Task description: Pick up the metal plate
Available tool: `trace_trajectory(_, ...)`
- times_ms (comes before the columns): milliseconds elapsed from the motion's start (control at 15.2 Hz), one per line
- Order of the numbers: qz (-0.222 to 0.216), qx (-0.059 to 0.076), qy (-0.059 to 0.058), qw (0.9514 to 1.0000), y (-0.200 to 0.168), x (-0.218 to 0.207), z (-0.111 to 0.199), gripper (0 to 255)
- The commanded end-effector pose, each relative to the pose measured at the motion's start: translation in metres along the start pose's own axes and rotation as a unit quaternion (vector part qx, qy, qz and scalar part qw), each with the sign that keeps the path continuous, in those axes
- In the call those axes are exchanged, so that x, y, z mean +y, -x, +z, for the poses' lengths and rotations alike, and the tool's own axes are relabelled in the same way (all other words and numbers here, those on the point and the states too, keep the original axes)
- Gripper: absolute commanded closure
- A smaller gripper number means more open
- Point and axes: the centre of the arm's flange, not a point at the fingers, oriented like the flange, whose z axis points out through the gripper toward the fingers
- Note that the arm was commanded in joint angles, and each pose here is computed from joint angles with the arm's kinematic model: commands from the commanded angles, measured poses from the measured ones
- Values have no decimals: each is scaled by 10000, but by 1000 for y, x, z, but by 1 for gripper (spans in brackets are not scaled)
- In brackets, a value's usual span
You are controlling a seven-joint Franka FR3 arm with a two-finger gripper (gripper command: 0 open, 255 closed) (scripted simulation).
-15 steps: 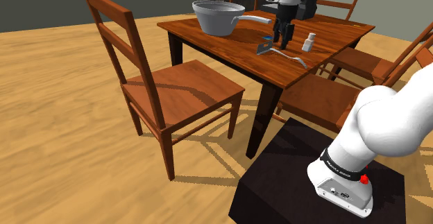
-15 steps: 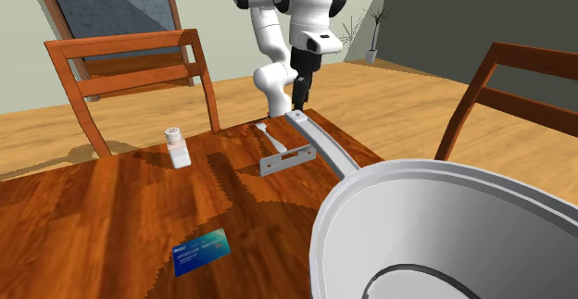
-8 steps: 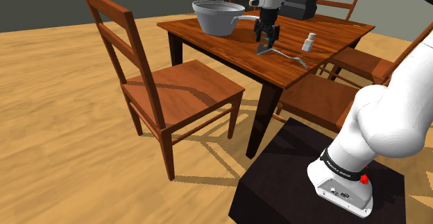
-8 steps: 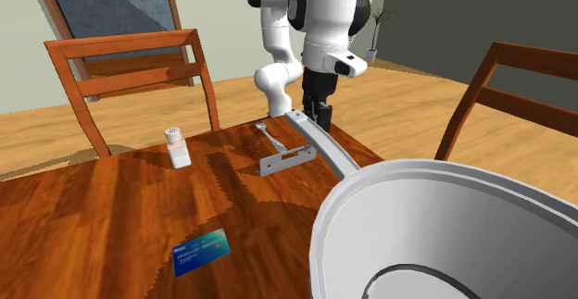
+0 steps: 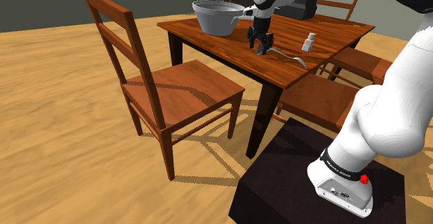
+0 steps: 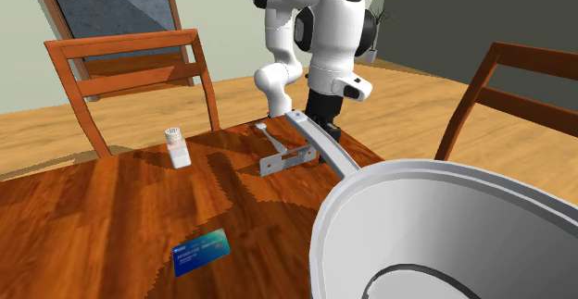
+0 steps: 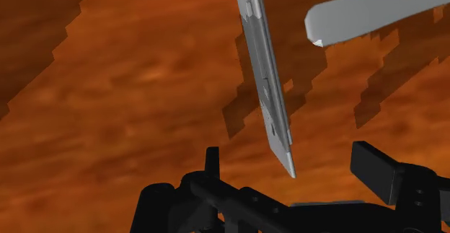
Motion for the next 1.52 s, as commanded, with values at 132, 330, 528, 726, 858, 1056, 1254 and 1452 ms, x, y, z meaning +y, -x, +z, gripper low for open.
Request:
trace_trajectory(132,-2,0,3,10000,0,-1,8,255)
trace_trajectory(330,-2,0,3,10000,0,-1,9,255)
trace_trajectory(528,-2,0,2,10000,-1,-2,8,255)
trace_trajectory(726,-2,0,3,10000,0,-1,8,255)
trace_trajectory(858,-1,0,3,10000,0,-1,-2,255)
trace_trajectory(1056,-2,0,3,10000,2,-1,-18,255)
trace_trajectory(1254,-2,0,3,10000,3,-2,-34,255)
trace_trajectory(1452,-2,0,3,10000,5,-2,-50,255)
